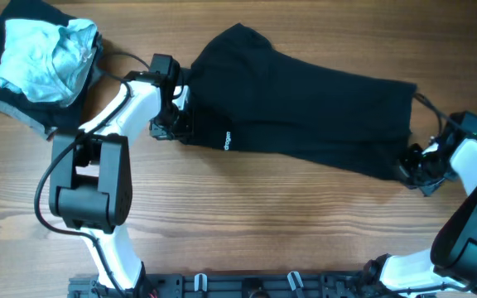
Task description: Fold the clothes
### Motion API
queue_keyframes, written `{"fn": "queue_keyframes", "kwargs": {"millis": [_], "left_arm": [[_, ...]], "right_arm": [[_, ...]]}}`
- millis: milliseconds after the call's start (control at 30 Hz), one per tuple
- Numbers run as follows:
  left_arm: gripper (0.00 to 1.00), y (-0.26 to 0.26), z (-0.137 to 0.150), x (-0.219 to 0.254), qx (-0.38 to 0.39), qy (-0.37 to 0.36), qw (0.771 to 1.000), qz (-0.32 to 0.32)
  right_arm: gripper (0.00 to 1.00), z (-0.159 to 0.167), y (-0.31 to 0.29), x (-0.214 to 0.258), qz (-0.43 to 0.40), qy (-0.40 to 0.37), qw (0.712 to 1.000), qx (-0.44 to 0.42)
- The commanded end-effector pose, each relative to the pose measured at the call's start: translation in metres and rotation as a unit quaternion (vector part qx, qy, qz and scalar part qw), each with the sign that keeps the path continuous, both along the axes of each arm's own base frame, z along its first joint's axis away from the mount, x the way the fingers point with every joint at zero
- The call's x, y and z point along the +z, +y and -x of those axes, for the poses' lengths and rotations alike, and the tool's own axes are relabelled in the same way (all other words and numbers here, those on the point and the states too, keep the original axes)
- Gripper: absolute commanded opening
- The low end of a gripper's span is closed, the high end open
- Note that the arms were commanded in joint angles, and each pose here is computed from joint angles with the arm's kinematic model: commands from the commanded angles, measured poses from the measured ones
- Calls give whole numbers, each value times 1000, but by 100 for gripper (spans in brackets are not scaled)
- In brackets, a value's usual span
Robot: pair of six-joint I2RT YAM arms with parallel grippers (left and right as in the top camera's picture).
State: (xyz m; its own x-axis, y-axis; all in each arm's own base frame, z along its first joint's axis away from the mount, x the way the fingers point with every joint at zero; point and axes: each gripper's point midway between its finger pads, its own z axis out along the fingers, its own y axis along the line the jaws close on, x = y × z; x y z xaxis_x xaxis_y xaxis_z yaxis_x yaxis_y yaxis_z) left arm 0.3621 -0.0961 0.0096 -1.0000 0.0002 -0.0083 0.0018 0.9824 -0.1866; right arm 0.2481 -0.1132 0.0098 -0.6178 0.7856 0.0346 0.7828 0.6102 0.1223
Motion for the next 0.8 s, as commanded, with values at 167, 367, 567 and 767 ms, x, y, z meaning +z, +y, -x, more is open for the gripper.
{"fn": "queue_keyframes", "kwargs": {"millis": [167,367,567,767], "left_arm": [[4,12,-34,66,24,-89,996,4],[64,12,-31,65,23,-84,996,4],[66,-13,-36,73,-23,-103,992,68],[52,-22,-43,103,-37,-137,987,78]], "right_arm": [[4,24,-43,35,101,95,990,-26],[60,21,-48,35,112,89,989,-27],[60,-17,-26,35,43,-7,998,46],[54,-97,16,78,-59,-241,951,186]]}}
